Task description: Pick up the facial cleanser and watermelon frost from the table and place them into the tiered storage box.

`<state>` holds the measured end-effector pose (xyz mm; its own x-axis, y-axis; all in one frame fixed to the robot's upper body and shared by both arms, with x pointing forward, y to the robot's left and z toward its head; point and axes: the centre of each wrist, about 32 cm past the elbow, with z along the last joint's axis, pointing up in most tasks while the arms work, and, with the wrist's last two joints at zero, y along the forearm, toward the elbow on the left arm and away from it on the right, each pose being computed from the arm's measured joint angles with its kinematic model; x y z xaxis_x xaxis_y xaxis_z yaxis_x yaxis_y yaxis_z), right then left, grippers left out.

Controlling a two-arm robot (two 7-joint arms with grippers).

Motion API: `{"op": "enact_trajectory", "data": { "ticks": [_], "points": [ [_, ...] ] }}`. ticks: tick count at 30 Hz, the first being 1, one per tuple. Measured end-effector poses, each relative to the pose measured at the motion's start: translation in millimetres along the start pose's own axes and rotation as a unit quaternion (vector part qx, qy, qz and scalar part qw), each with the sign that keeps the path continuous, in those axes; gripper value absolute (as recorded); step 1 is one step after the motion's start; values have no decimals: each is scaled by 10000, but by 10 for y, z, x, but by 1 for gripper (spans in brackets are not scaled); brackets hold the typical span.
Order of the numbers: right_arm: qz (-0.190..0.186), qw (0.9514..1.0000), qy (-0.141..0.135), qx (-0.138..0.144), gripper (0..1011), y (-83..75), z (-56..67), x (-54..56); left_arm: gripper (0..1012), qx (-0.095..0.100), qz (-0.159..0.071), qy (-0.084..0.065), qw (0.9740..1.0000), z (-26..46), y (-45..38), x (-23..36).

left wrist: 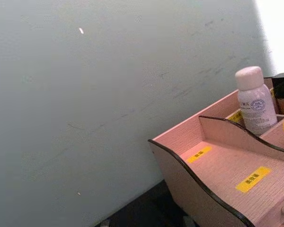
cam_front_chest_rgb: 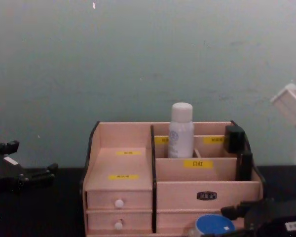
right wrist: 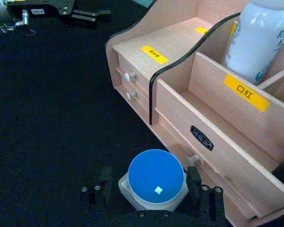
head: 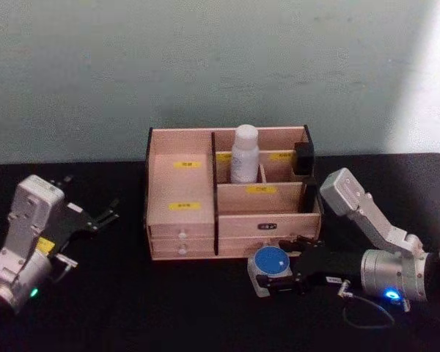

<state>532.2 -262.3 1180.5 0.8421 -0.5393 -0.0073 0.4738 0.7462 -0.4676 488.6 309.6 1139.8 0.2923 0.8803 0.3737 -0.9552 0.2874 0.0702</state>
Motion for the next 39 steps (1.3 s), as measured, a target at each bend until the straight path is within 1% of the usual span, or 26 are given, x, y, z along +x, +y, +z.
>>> {"op": "enact_trajectory", "data": {
  "ticks": [11, 31, 32, 33, 39],
  "points": [
    [20, 10000, -25, -60, 1000, 68, 5, 13, 1001, 0, 0, 0, 10000, 0, 0, 0],
    [-8, 9999, -75, -100, 999, 80, -4, 11, 1001, 0, 0, 0, 10000, 0, 0, 0],
    [-7, 9999, -74, -100, 992, 81, -4, 11, 1002, 0, 0, 0, 10000, 0, 0, 0],
    [-6, 9999, -73, -99, 959, 81, -4, 11, 1001, 0, 0, 0, 10000, 0, 0, 0],
    [-5, 9999, -69, -95, 839, 79, -4, 12, 1001, 0, 0, 0, 10000, 0, 0, 0]
  ]
}}
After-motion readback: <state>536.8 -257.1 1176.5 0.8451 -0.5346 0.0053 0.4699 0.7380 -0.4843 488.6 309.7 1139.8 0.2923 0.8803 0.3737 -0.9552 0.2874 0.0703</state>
